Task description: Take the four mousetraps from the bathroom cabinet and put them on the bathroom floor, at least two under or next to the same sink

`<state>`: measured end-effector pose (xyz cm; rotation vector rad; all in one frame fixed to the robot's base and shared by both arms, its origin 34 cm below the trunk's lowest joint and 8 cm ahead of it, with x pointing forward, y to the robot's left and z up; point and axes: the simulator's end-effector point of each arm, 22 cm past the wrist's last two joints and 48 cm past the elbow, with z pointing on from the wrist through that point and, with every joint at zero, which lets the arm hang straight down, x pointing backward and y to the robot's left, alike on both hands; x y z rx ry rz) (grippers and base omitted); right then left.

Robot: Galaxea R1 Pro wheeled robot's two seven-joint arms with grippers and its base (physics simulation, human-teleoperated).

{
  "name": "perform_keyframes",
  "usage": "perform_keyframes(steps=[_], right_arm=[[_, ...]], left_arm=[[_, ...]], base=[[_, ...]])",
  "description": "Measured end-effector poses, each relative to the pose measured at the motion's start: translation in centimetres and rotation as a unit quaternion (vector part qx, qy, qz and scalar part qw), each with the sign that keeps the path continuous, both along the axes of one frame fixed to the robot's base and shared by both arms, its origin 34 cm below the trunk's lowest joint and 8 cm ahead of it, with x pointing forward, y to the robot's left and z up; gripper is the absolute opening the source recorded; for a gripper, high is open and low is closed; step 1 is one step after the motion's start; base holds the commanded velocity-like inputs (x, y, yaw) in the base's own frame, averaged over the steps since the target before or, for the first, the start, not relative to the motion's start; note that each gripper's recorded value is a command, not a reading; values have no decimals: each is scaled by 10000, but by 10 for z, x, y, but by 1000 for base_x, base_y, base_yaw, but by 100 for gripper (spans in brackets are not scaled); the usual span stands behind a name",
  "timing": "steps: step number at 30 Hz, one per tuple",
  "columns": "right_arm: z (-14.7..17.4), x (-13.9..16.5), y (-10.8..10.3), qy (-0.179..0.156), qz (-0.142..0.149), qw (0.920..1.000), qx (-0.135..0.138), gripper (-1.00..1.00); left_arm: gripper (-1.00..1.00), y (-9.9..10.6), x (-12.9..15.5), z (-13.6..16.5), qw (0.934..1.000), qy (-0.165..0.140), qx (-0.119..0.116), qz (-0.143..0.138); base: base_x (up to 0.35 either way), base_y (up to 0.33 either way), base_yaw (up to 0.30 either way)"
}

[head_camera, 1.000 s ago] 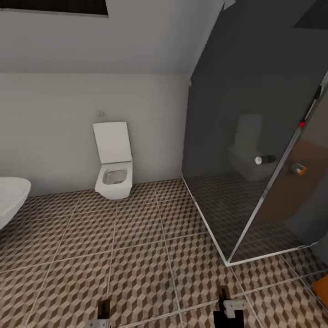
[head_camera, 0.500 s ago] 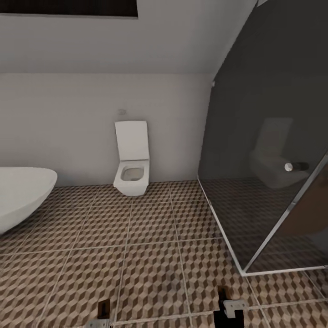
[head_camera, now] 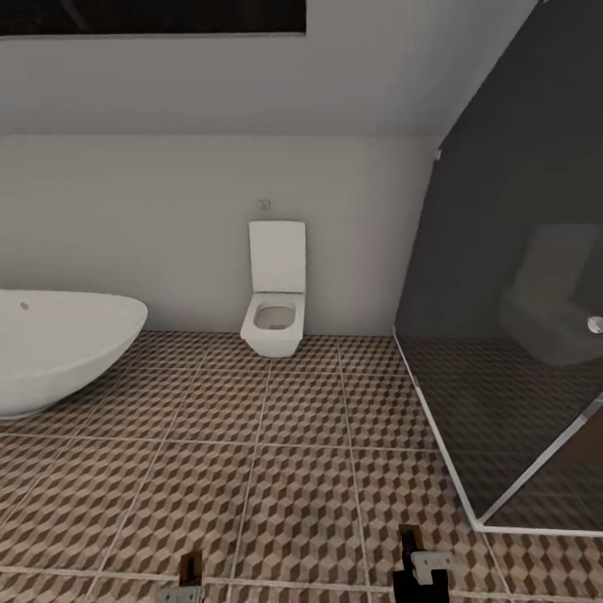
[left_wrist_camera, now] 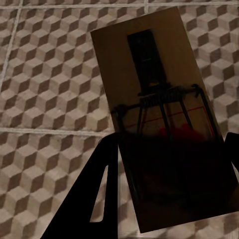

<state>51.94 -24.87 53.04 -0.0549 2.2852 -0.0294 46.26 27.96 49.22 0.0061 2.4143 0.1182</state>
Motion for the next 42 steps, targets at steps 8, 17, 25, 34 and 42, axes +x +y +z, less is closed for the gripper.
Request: perform_keyframes(steps=[8, 17, 25, 34, 42], right_arm=[[0, 0, 0, 0, 0, 10000, 3, -100], [0, 0, 0, 0, 0, 10000, 1, -100], [0, 0, 0, 0, 0, 10000, 1, -100], [0, 0, 0, 1, 0, 10000, 0, -100], [0, 0, 0, 0, 0, 10000, 3, -100]], left_arm=[[-100, 0, 0, 0, 10000, 0, -1, 0], [-100, 0, 0, 0, 10000, 0, -2, 0], [-100, 0, 0, 0, 10000, 0, -3, -1], [-100, -1, 0, 0, 10000, 0, -7, -4], [-100, -1, 0, 0, 10000, -3, -5, -3]], base=[[0, 0, 257], [0, 0, 257], [0, 0, 257], [0, 0, 257], [0, 0, 257]])
